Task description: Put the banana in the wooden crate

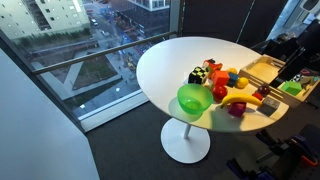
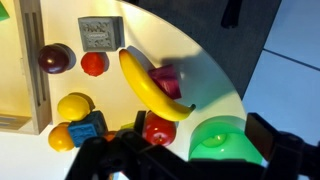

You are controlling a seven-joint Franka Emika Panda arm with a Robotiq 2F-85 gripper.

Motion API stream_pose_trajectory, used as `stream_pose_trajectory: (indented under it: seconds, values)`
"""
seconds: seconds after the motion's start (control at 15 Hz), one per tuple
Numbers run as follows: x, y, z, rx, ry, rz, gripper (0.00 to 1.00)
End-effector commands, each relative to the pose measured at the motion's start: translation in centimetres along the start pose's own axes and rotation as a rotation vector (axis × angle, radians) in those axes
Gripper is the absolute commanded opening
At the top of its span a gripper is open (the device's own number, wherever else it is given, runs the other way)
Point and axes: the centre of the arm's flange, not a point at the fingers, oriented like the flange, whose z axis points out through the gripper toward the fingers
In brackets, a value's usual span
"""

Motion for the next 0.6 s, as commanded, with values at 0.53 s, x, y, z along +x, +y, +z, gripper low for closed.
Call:
stream_pose_trajectory:
  seconds: [0.53]
  values:
    - [6.2, 0.6, 4.8, 0.033, -0.069, -0.292, 1.0]
